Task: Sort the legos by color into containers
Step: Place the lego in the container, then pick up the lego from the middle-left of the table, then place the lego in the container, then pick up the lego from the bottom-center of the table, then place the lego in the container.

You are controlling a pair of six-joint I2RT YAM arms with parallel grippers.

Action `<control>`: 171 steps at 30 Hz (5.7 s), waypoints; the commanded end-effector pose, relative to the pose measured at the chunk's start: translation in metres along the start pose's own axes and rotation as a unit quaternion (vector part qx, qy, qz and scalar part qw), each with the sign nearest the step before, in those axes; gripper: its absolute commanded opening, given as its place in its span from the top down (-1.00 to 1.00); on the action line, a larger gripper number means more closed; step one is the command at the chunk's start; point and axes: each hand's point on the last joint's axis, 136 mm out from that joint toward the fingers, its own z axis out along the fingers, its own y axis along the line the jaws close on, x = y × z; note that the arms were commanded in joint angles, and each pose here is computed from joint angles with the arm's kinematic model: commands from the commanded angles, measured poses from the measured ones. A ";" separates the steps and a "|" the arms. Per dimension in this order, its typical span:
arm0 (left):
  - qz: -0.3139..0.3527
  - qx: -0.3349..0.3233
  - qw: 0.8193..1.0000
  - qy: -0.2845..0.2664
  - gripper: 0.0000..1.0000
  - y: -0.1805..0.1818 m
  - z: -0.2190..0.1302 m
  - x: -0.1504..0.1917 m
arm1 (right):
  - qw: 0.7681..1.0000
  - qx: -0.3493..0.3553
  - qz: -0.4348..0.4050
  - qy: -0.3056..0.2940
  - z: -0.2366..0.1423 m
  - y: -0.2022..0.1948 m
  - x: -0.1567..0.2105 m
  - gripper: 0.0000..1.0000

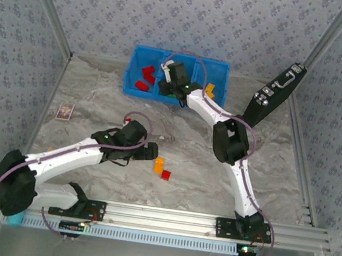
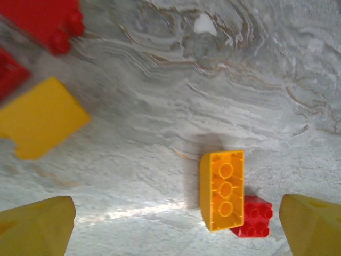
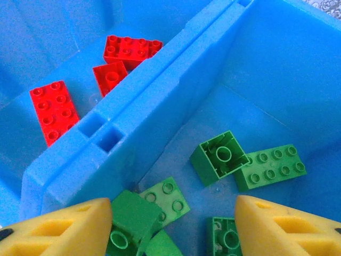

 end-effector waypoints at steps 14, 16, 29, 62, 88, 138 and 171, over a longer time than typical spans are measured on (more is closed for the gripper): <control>0.001 -0.011 0.999 0.034 -0.61 -0.039 0.050 0.017 | 0.996 0.021 0.021 -0.081 -0.138 -0.047 -0.036 -0.40; 0.006 -0.018 0.999 0.041 -0.60 -0.041 0.059 0.021 | 0.996 0.029 0.031 -0.083 -0.152 -0.059 -0.030 -0.40; 0.020 -0.036 0.994 0.098 0.13 -0.050 0.085 0.047 | 0.991 0.068 0.088 -0.075 -0.190 -0.111 0.016 -0.42; 0.113 0.117 0.972 -0.172 0.47 -0.241 0.102 -0.267 | 0.951 -0.047 0.293 0.084 -0.302 -0.014 0.251 -0.45; 0.177 0.211 0.931 -0.239 -0.42 -0.269 -0.053 -0.321 | 0.926 -0.088 0.349 0.117 -0.299 0.031 0.268 -0.45; -0.048 -0.002 0.986 -0.160 -0.62 0.113 -0.111 -0.076 | 0.937 -0.025 0.216 0.275 -0.205 0.099 0.165 0.48; -0.166 0.008 0.986 0.008 -0.56 0.087 -0.001 -0.020 | 0.978 -0.107 -0.036 -0.176 0.031 0.091 -0.090 0.07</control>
